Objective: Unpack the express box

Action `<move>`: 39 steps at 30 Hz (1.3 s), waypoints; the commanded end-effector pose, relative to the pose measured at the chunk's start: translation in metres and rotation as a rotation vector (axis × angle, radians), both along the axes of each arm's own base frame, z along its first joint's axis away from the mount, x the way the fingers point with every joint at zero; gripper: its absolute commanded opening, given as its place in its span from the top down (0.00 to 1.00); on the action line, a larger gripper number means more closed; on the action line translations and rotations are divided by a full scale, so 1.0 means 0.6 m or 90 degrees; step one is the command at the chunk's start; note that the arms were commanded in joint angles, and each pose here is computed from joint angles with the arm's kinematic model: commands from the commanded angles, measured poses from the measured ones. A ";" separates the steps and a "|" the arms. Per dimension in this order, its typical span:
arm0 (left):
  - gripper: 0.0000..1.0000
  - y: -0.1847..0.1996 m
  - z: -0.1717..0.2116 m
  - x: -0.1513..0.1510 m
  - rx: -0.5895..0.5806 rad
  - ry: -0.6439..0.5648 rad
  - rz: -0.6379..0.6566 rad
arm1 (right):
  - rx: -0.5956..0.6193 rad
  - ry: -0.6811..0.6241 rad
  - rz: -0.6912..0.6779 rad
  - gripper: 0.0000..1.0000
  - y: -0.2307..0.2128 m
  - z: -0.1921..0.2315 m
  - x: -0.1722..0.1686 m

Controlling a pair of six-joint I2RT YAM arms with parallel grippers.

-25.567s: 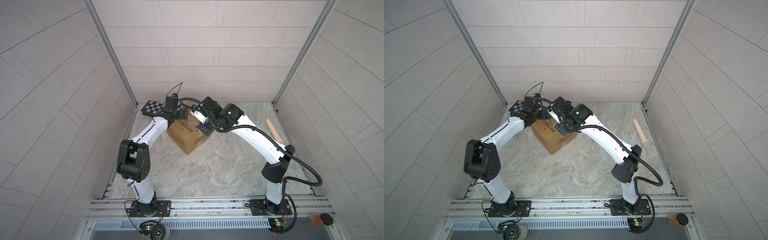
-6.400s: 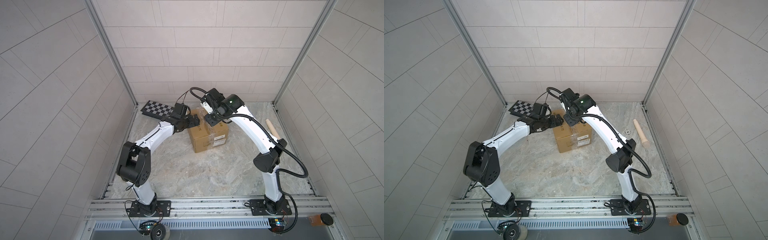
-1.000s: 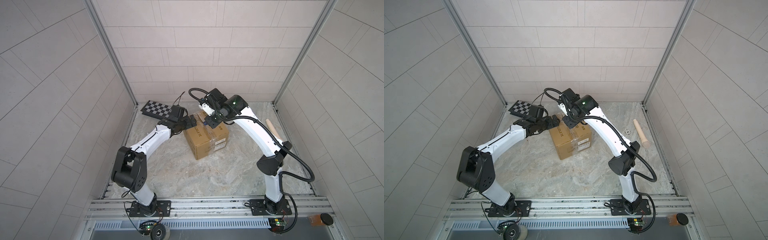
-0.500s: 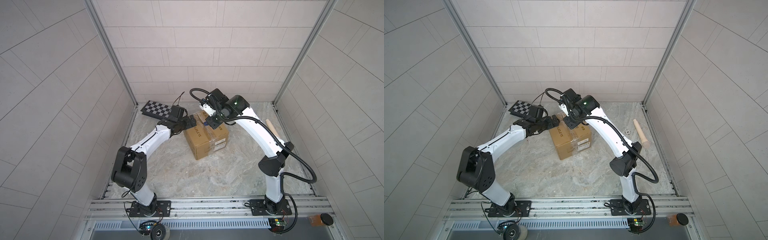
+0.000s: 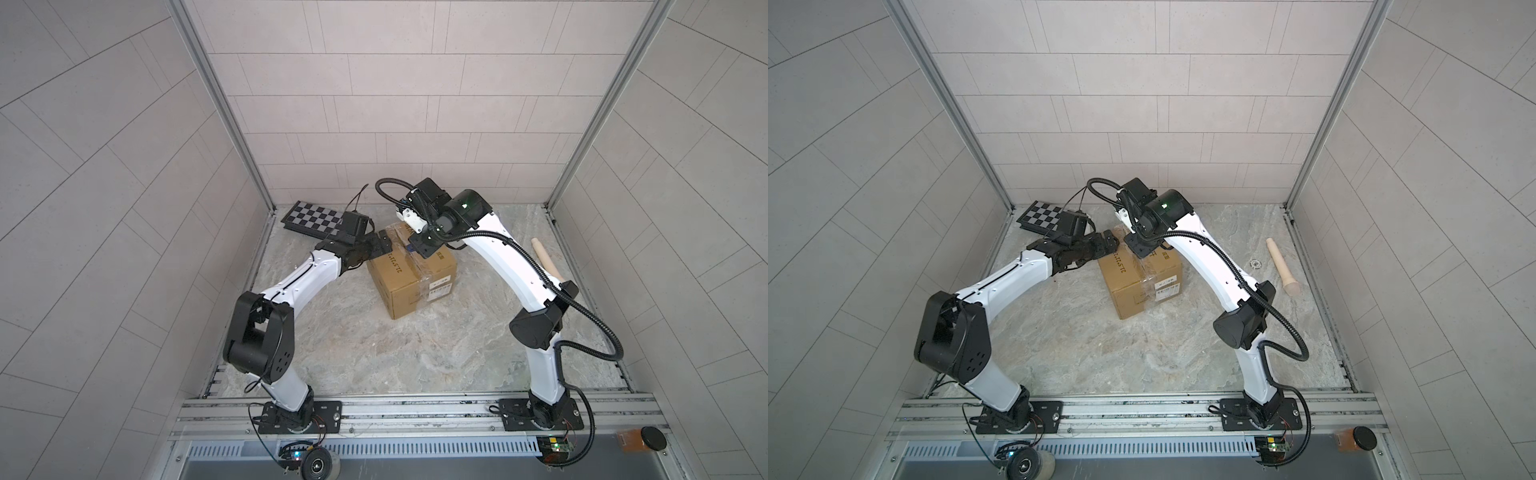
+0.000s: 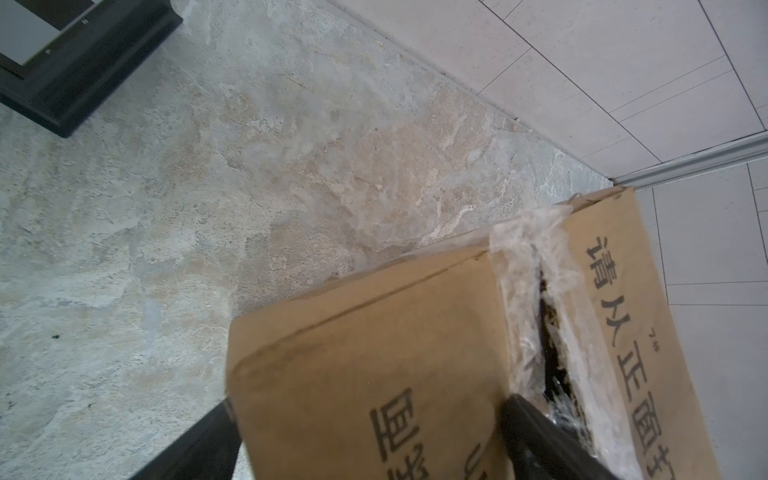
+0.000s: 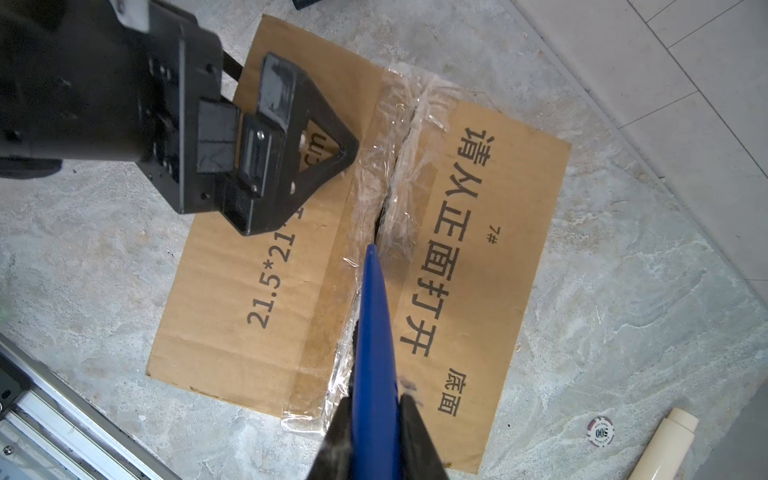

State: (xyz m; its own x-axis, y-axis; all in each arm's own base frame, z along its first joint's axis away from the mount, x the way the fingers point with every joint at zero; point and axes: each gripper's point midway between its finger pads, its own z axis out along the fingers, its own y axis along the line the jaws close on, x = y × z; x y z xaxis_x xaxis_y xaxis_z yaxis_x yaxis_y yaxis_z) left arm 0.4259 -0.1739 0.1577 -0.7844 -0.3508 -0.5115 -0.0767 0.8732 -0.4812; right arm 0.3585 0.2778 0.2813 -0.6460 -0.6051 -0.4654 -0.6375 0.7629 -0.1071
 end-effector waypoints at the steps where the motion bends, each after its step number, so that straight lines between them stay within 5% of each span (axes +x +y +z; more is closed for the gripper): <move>1: 0.01 0.086 -0.143 -0.066 0.144 0.177 0.062 | 0.010 0.002 0.035 1.00 -0.037 0.057 -0.074; 6: 0.01 0.086 -0.142 -0.065 0.144 0.177 0.063 | 0.030 0.004 0.032 1.00 -0.056 0.078 -0.094; 17: 0.01 0.078 -0.127 -0.062 0.123 0.159 0.061 | 0.037 0.062 0.067 1.00 0.023 0.000 -0.056; 30: 0.01 0.055 -0.083 -0.060 0.073 0.122 0.052 | 0.001 0.016 0.061 1.00 0.052 0.005 -0.035; 39: 0.00 0.060 0.040 -0.050 0.041 0.010 0.017 | 0.029 0.035 0.153 1.00 0.054 0.020 -0.082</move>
